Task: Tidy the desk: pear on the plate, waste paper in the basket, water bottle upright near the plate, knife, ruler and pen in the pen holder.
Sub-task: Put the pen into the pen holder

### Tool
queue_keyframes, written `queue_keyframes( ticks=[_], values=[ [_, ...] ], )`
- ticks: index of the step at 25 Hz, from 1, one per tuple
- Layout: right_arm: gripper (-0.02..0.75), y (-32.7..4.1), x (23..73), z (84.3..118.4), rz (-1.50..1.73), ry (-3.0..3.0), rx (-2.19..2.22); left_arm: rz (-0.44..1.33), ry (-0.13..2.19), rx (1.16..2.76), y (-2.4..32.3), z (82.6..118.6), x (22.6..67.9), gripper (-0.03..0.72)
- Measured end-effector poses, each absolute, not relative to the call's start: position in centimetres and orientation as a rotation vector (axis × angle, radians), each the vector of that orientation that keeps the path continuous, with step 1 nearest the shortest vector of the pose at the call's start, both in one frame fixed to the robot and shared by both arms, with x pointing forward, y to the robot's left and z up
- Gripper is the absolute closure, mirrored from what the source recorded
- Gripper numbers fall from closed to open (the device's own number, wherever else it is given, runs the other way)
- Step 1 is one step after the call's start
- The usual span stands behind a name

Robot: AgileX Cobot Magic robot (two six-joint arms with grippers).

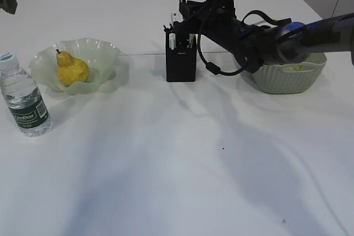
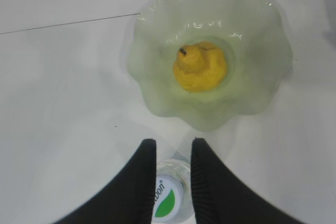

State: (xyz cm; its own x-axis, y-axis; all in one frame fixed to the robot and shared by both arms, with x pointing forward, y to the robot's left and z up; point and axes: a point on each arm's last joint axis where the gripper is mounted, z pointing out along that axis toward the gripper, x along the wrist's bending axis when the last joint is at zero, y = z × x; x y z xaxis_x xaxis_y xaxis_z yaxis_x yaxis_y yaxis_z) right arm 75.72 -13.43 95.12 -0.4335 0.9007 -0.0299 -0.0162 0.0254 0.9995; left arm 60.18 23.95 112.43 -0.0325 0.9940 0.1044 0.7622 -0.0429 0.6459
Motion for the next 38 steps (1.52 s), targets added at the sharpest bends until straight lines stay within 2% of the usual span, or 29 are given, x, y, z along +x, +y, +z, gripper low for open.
queue_keyframes(
  ticks=[10, 22, 31, 38],
  values=[
    [0.529, -13.4, 75.7, 95.1, 1.507, 1.541, 0.939, 0.787, 1.842, 1.853, 24.0, 112.4, 60.2, 0.531],
    [0.521, -13.0, 75.5, 95.0, 1.482, 1.611, 0.837, 0.834, 1.846, 1.881, 24.3, 112.5, 60.1, 0.531],
    [0.521, -13.5, 74.8, 99.5, 1.407, 1.622, 0.838, 0.905, 1.874, 1.937, 24.9, 112.4, 59.9, 0.531],
    [0.521, -14.6, 73.9, 103.4, 1.294, 1.645, 0.890, 1.006, 1.726, 1.883, 24.6, 113.3, 60.9, 0.531]
  ],
)
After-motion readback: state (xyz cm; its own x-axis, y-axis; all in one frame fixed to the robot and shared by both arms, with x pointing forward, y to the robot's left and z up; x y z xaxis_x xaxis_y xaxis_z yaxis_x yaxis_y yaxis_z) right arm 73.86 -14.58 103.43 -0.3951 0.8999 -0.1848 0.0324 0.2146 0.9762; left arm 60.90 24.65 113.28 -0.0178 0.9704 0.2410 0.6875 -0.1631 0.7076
